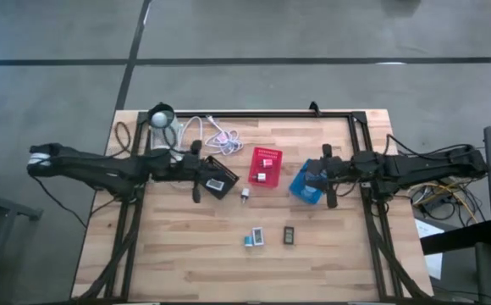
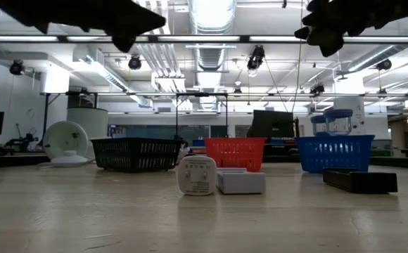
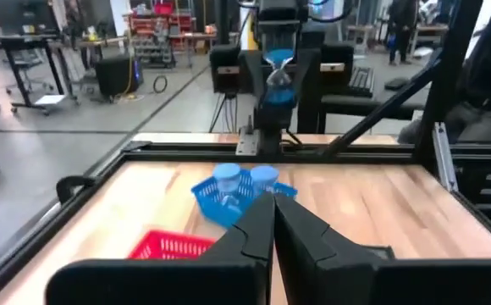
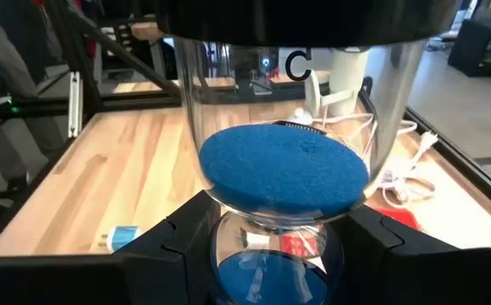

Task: Pick & Place Office items
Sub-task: Put the black hourglass into the blue basket

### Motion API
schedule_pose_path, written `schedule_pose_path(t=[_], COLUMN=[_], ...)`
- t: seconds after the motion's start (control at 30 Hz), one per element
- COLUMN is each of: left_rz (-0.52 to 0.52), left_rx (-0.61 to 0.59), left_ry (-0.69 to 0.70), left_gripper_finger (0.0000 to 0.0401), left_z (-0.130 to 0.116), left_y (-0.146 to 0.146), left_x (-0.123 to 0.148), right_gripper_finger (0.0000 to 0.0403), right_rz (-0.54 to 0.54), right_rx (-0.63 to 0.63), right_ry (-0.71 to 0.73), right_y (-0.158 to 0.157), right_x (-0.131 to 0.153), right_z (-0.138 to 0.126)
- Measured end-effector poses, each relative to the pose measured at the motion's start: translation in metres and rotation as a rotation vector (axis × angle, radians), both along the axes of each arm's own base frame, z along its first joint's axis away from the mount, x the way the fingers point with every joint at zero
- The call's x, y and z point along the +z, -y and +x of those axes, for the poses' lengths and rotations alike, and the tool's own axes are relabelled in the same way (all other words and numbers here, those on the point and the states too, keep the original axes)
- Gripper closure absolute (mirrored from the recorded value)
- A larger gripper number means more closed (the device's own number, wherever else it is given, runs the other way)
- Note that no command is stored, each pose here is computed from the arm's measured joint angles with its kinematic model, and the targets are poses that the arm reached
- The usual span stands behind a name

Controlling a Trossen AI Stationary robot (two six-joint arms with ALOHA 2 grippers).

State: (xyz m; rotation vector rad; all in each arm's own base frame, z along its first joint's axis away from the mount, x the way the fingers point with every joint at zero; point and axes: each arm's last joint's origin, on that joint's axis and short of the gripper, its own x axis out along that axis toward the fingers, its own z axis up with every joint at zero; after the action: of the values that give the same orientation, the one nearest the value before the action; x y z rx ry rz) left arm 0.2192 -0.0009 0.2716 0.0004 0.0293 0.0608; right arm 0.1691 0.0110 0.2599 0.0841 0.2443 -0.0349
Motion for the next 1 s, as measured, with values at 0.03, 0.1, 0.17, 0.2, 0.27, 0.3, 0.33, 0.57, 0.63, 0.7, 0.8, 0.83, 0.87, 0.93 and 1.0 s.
schedule_pose_path(t=[0.03,0.1,0.17,0.2,0.27,0.3,0.33,0.57,0.63,0.7,0.8,0.83,0.87,0.93,1.0], left_rz=[0.001,0.012,0.041,0.053,0.067,0.072,0.076,0.075,0.083,0.096,0.098,0.095,0.09,0.086,0.084], left_rx=[0.0,-0.002,-0.006,-0.009,-0.007,-0.006,-0.004,0.004,0.007,0.002,-0.021,-0.031,-0.036,-0.04,-0.052], left_ry=[0.002,0.022,0.016,0.022,0.035,0.048,0.061,0.008,0.0,0.024,0.076,0.093,0.086,0.071,0.037], left_gripper_finger=[0.038,0.0362,0.0336,0.0322,0.029,0.0273,0.0256,0.0164,0.0146,0.0133,0.012,0.0116,0.0114,0.011,0.0107], left_z=[0.006,0.02,0.035,0.042,0.054,0.06,0.066,0.099,0.104,0.11,0.117,0.12,0.122,0.13,0.136], left_y=[0.0,0.0,0.001,0.001,0.0,0.0,0.0,-0.003,-0.005,-0.005,-0.005,-0.005,-0.005,-0.005,-0.005], left_x=[0.004,0.015,0.023,0.029,0.038,0.044,0.049,0.038,0.033,0.034,0.046,0.052,0.054,0.061,0.066], right_gripper_finger=[0.0237,0.0237,0.0238,0.0239,0.0239,0.0238,0.0237,0.0238,0.0239,0.0238,0.0238,0.0238,0.0238,0.0238,0.0238], right_rz=[-0.005,-0.017,-0.035,-0.045,-0.06,-0.068,-0.075,-0.09,-0.083,-0.083,-0.085,-0.086,-0.089,-0.098,-0.11], right_rx=[0.001,0.004,0.009,0.012,0.016,0.018,0.023,0.068,0.094,0.098,0.099,0.1,0.1,0.103,0.106], right_ry=[-0.006,-0.022,-0.015,-0.018,0.0,0.01,0.018,0.181,0.189,0.153,0.107,0.089,0.084,0.073,0.063], right_y=[0.0,-0.001,-0.001,-0.002,-0.002,-0.003,-0.003,-0.005,-0.006,-0.007,-0.007,-0.007,-0.008,-0.008,-0.009], right_x=[0.001,0.002,0.005,0.006,0.009,0.011,0.012,0.028,0.032,0.029,0.025,0.023,0.023,0.022,0.022], right_z=[0.003,0.009,0.016,0.019,0.027,0.029,0.032,0.047,0.049,0.052,0.06,0.063,0.066,0.072,0.079])
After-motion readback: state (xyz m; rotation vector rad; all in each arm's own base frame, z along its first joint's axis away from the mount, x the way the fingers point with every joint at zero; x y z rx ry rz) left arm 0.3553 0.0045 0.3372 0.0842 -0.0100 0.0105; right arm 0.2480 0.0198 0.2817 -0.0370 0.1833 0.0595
